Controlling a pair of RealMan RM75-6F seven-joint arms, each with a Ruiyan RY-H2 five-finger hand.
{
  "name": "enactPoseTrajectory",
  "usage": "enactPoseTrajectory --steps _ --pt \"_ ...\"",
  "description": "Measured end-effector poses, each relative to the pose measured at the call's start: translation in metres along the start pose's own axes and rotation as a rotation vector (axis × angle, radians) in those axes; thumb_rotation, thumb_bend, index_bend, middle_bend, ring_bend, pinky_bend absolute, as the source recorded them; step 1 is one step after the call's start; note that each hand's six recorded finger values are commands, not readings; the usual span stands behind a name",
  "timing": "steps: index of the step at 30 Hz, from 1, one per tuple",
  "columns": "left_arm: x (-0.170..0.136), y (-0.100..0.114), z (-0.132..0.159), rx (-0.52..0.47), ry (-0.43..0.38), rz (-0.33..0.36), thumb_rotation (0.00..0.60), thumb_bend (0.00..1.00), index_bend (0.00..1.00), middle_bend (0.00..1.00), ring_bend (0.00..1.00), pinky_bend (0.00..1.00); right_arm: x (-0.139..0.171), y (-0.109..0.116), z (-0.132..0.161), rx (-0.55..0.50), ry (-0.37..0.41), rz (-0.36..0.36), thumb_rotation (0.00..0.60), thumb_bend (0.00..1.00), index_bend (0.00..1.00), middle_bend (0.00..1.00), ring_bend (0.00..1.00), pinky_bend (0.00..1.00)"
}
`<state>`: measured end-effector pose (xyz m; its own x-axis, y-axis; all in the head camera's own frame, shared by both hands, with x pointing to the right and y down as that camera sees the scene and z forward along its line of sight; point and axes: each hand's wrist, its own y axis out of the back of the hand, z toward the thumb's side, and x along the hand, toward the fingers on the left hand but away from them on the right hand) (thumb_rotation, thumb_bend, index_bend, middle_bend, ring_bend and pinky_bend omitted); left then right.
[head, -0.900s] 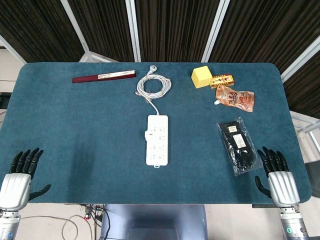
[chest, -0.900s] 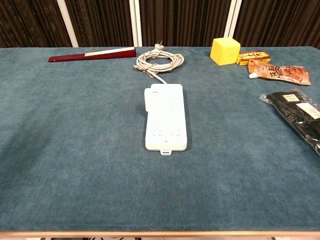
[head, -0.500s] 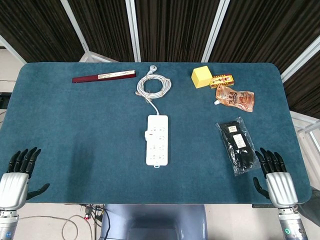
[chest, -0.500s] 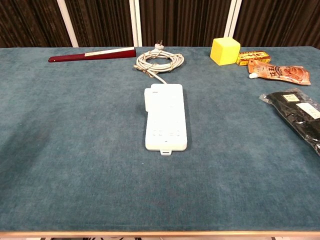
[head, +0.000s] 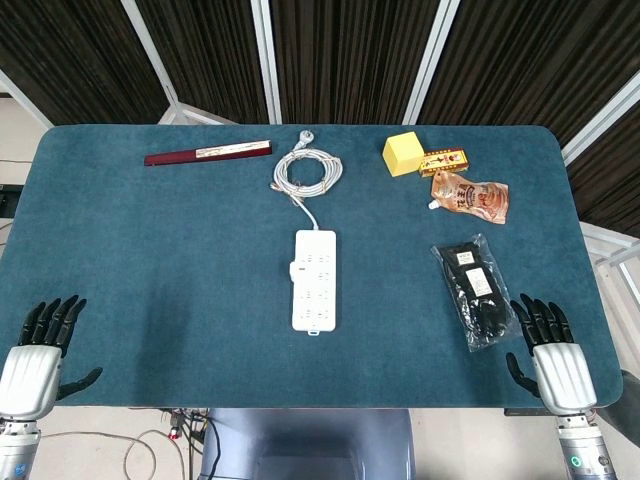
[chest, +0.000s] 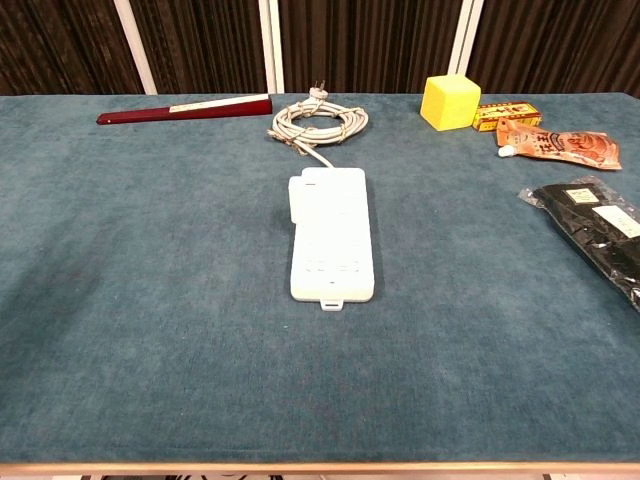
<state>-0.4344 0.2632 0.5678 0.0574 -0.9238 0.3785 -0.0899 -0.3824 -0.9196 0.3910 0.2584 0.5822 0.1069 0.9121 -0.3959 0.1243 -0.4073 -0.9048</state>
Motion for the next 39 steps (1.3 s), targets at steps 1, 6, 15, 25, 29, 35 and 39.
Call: enactPoseTrajectory --steps 1,6,15,25,29,35,39 --pt "0.0 0.0 0.0 0.0 0.001 -0.001 0.6 0.02 0.05 0.03 0.01 0.04 0.0 -0.001 0.001 0.001 0.006 0.002 0.6 0.49 0.0 0.0 0.0 0.0" --pt "0.002 0.0 -0.002 0.006 0.006 0.0 0.6 0.02 0.05 0.03 0.01 0.04 -0.006 -0.003 0.015 -0.002 0.066 0.001 0.6 0.49 0.0 0.0 0.0 0.0" --pt "0.005 -0.01 0.0 0.016 0.013 -0.038 0.6 0.02 0.05 0.03 0.01 0.04 -0.043 -0.003 0.068 0.022 0.236 0.009 0.6 0.49 0.0 0.05 0.0 0.03" --pt "0.035 -0.009 0.023 0.004 -0.021 -0.045 0.6 0.02 0.06 0.04 0.01 0.04 -0.081 -0.019 0.147 0.073 0.4 0.062 0.6 0.49 0.06 0.11 0.03 0.07" --pt "0.052 -0.008 0.04 -0.012 -0.05 -0.056 0.6 0.02 0.07 0.04 0.01 0.04 -0.087 -0.033 0.173 0.066 0.44 0.097 0.6 0.49 0.1 0.14 0.05 0.08" --pt "0.082 0.001 0.07 -0.053 -0.1 -0.064 0.6 0.02 0.08 0.04 0.01 0.04 -0.088 -0.049 0.199 0.045 0.476 0.132 0.6 0.49 0.13 0.18 0.07 0.09" --pt "0.103 0.006 0.089 -0.084 -0.125 -0.079 0.6 0.02 0.09 0.04 0.01 0.04 -0.085 -0.061 0.212 0.029 0.494 0.162 0.6 0.49 0.13 0.18 0.07 0.09"
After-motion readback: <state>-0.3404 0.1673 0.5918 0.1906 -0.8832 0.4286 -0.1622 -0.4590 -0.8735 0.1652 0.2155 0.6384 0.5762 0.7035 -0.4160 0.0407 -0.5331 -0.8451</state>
